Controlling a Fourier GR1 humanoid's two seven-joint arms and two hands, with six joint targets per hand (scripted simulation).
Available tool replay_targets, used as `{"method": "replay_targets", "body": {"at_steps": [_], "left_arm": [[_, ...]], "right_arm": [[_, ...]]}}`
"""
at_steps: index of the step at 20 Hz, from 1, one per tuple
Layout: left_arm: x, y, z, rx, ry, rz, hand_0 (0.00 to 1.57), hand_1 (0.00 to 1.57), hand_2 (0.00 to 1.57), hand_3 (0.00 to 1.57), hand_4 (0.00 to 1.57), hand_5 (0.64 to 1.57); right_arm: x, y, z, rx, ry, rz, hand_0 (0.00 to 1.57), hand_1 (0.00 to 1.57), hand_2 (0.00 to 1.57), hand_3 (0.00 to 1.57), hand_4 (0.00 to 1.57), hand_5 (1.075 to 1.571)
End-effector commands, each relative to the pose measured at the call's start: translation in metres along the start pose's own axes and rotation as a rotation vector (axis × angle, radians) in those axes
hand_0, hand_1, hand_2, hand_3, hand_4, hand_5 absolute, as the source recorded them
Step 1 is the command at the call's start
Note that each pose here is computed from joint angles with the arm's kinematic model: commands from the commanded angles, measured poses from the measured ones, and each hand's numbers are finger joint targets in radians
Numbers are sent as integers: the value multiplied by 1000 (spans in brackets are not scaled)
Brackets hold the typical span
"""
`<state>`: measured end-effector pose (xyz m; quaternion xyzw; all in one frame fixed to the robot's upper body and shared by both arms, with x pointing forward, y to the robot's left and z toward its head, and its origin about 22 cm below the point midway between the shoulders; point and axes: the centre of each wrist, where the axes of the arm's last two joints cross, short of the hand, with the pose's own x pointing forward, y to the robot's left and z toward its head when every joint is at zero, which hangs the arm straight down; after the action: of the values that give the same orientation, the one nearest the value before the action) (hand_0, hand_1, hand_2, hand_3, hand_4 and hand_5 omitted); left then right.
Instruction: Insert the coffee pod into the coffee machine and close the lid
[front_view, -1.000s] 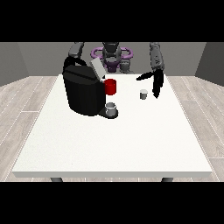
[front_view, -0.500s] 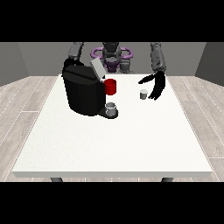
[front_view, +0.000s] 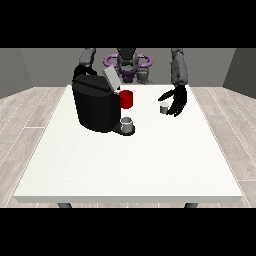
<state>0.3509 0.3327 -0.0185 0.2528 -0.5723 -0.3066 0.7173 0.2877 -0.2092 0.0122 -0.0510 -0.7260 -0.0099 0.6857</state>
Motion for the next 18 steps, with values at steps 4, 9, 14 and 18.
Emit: {"method": "replay_targets", "body": {"at_steps": [4, 9, 14, 18], "left_arm": [[6, -9, -8, 76, -51, -66, 686, 686, 849, 651, 288, 1571], [6, -9, -10, 129, -75, -119, 920, 920, 1042, 829, 361, 1571], [5, 13, -14, 65, -50, -244, 970, 970, 1054, 793, 319, 1571], [1, 0, -12, 88, -101, -221, 1225, 1225, 1358, 1305, 473, 1571]], "right_arm": [[-3, 2, -2, -25, -1, -9, 0, 0, 0, 0, 524, 1571], [7, -11, -12, -28, -16, -38, 0, 0, 0, 0, 505, 1571], [1, 16, 0, -33, -20, -45, 0, 0, 0, 0, 487, 1571], [4, -12, -8, -22, 7, -40, 0, 0, 0, 0, 398, 1571]]}}
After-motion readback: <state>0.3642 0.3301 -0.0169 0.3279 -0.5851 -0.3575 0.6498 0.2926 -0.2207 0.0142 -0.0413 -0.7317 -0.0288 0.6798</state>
